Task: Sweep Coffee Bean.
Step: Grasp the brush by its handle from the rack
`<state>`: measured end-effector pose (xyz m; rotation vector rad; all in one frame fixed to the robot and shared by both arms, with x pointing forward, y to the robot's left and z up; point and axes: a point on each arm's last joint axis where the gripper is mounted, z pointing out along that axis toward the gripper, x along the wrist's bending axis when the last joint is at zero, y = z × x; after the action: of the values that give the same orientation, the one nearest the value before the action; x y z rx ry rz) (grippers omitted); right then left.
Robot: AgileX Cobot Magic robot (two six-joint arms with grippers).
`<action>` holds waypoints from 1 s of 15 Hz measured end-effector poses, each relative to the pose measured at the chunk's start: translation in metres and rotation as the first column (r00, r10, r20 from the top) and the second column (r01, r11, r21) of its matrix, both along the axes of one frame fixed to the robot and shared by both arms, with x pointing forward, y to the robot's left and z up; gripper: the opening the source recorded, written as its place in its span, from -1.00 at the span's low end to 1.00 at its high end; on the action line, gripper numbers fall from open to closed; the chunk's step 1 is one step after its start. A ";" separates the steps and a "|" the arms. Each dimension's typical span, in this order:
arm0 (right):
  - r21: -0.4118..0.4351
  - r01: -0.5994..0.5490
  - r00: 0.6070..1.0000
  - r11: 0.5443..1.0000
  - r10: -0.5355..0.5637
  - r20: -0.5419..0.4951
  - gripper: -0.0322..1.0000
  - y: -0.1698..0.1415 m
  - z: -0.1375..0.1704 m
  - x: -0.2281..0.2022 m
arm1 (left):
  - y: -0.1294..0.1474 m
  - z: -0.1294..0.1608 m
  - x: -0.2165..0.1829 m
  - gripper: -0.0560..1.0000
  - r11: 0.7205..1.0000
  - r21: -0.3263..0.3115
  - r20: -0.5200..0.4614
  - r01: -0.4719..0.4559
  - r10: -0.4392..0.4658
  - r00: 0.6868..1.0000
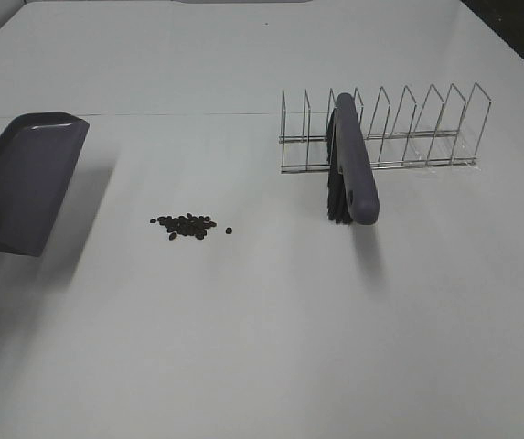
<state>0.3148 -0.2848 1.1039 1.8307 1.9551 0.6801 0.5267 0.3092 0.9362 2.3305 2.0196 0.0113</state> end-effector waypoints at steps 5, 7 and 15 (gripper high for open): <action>0.055 0.102 0.993 0.993 -0.098 -0.068 0.42 0.014 0.037 0.062 | -0.006 0.000 -0.001 -0.27 0.996 -0.074 -0.014 -0.048 0.047 0.999; 0.065 0.122 0.989 0.990 -0.116 -0.094 0.42 0.019 0.041 0.079 | -0.010 0.001 -0.002 -0.27 0.991 -0.111 -0.028 -0.077 0.075 0.997; 0.007 0.091 0.976 0.996 -0.088 -0.200 0.41 0.039 0.035 0.168 | -0.011 0.001 -0.004 -0.27 0.989 -0.119 -0.052 -0.082 0.076 0.996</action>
<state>0.4832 -0.2456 1.1387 2.0535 1.9784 0.5027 0.5230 0.2987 0.9371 2.1978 2.0699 -0.1601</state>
